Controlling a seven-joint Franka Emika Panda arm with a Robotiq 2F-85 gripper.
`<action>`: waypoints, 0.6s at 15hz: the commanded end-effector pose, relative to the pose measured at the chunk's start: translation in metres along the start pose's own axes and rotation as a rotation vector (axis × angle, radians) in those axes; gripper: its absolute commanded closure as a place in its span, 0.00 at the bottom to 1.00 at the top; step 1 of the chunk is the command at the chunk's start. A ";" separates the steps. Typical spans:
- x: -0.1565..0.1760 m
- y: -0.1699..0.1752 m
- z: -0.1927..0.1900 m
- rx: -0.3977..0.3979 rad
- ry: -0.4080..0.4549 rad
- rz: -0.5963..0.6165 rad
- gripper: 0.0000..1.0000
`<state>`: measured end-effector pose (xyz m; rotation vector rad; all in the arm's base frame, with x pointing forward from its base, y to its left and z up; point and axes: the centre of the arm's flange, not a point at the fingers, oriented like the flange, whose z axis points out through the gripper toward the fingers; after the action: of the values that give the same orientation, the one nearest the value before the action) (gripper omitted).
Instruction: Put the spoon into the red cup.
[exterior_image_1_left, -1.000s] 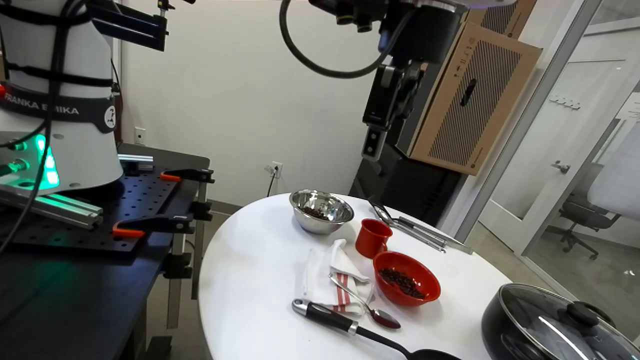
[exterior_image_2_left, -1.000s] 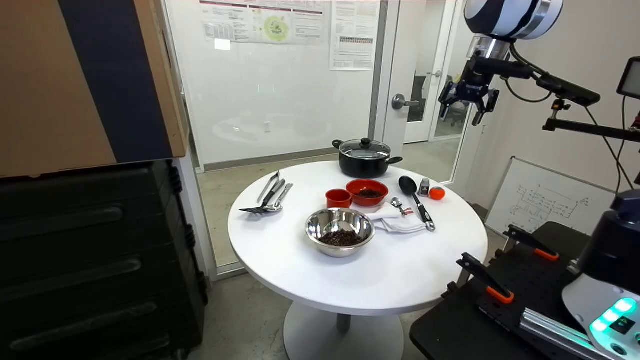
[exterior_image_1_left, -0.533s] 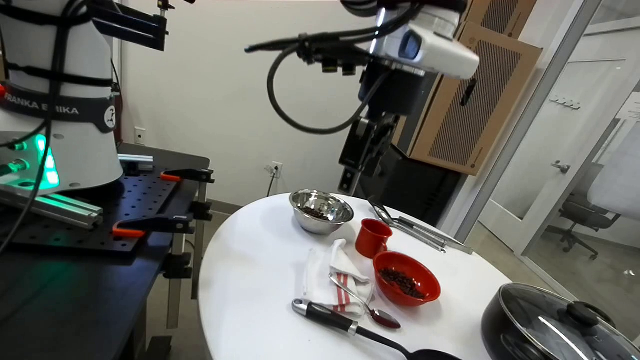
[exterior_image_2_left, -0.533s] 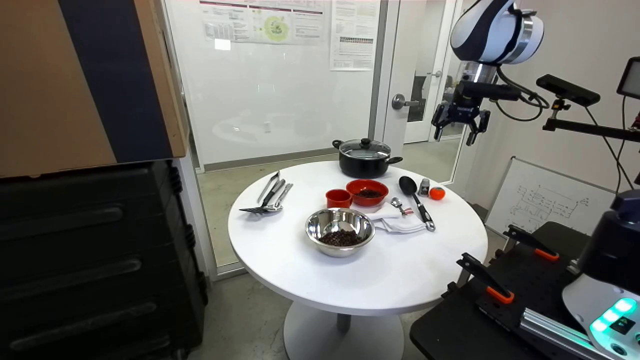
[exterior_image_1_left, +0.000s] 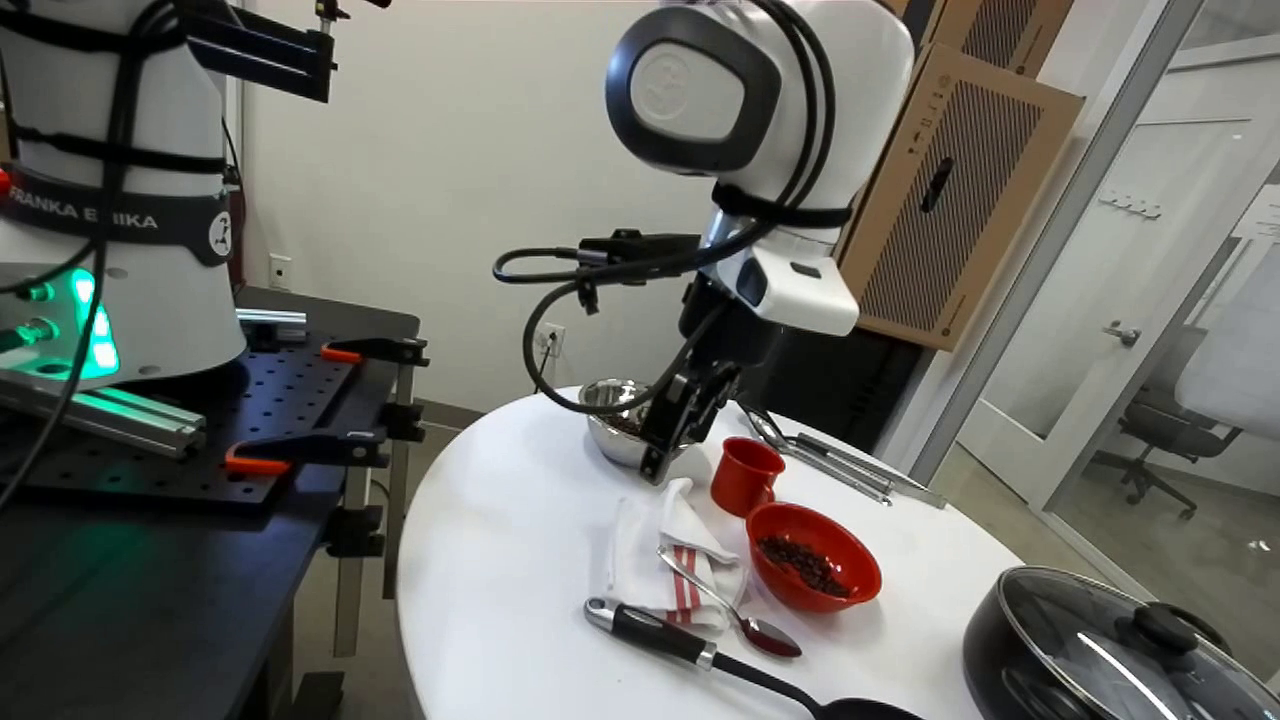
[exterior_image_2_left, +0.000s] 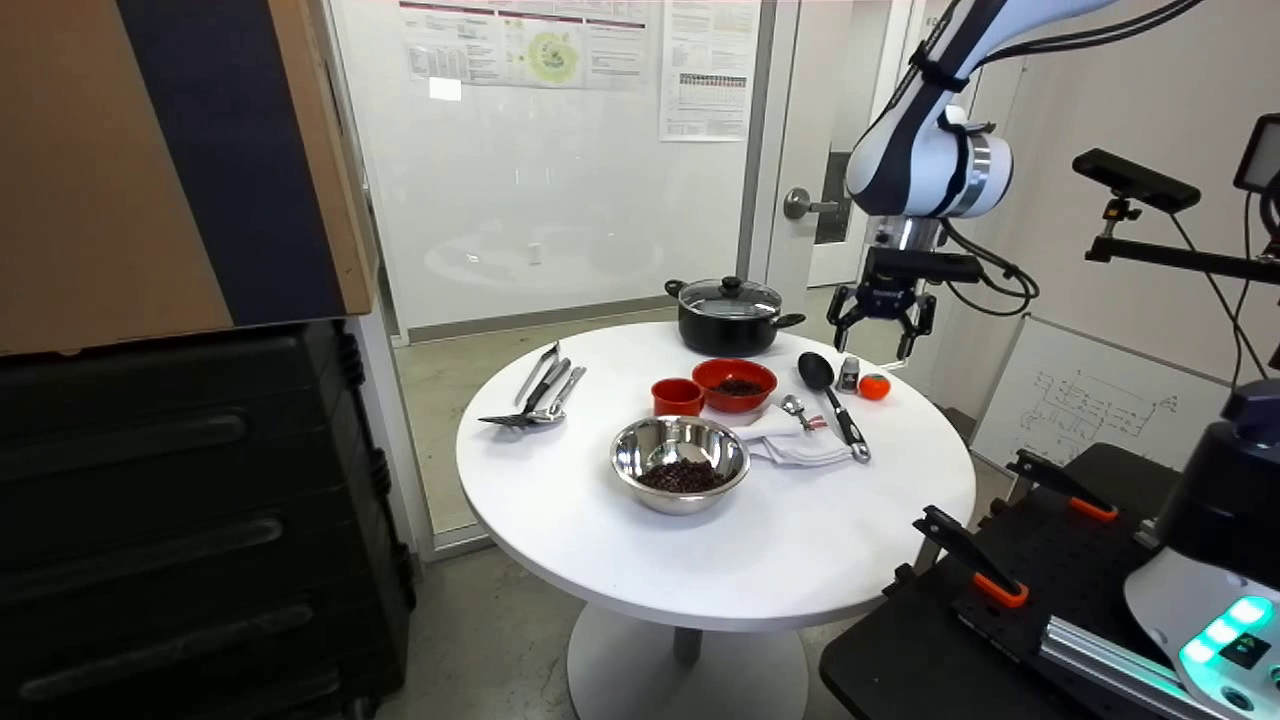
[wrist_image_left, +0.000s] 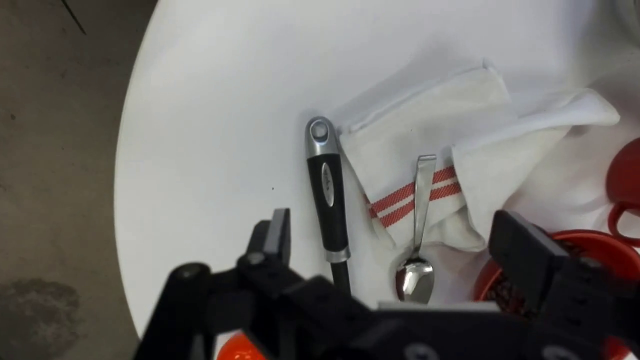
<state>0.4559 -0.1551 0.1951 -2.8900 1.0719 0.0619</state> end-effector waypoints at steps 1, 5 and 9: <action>0.018 -0.018 0.036 -0.012 -0.001 0.020 0.00; 0.032 -0.023 0.065 -0.049 0.005 0.035 0.00; 0.024 -0.018 0.068 -0.052 -0.025 0.032 0.00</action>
<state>0.4845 -0.1523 0.1263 -2.9091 1.1294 0.1292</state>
